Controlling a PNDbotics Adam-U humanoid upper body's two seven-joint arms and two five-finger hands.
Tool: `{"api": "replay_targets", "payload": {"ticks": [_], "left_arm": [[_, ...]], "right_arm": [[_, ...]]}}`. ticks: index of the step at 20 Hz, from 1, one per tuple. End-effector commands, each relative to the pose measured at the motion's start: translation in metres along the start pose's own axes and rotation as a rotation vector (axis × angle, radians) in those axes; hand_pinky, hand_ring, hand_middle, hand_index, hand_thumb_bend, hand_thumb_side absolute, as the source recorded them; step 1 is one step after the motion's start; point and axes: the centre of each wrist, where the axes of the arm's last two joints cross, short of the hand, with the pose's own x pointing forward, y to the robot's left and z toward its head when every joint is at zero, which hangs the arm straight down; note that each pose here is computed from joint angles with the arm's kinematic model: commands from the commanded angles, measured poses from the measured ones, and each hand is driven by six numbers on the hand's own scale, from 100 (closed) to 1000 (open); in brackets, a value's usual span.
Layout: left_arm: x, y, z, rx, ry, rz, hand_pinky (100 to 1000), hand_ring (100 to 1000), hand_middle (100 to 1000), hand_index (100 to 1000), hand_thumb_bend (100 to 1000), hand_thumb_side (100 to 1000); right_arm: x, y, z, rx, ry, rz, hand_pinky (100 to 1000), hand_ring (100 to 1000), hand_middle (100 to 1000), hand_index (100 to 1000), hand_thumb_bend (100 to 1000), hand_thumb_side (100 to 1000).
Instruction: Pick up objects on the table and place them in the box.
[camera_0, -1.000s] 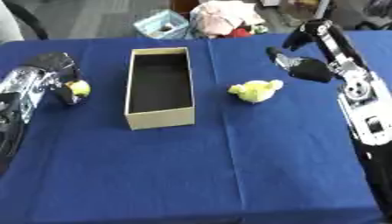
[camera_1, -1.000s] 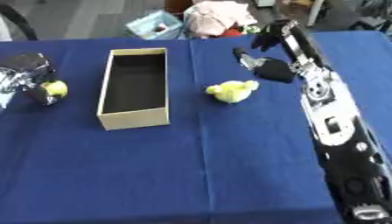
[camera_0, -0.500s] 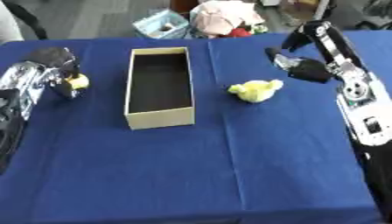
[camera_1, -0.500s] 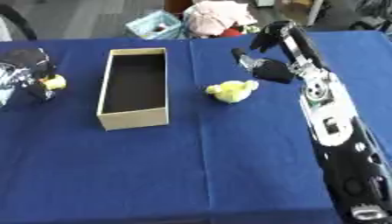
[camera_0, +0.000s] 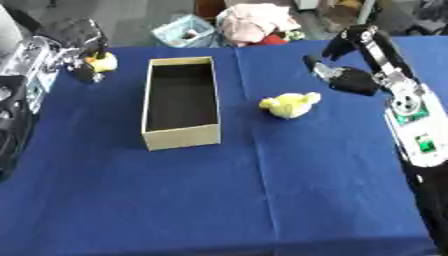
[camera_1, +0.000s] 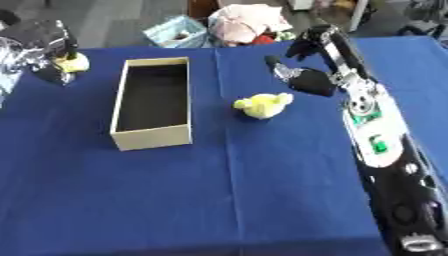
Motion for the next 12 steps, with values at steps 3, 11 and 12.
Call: {"api": "replay_targets", "payload": {"ticks": [3, 11, 12], "left_arm": [[0.029, 0.031, -0.008, 0.069, -0.124, -0.057, 497, 358, 354, 452, 244, 100], [0.065, 0.02, -0.019, 0.008, -0.246, -0.074, 508, 372, 368, 465, 238, 100], [0.068, 0.017, -0.02, -0.003, -0.253, -0.072, 510, 376, 372, 468, 241, 100]], "right_arm": [[0.006, -0.005, -0.006, -0.005, -0.026, 0.018, 674, 551, 512, 534, 385, 519], [0.008, -0.002, -0.007, 0.0, -0.031, 0.015, 674, 551, 512, 534, 384, 520], [0.008, -0.002, -0.007, 0.0, -0.032, 0.014, 674, 551, 512, 534, 385, 520]]}}
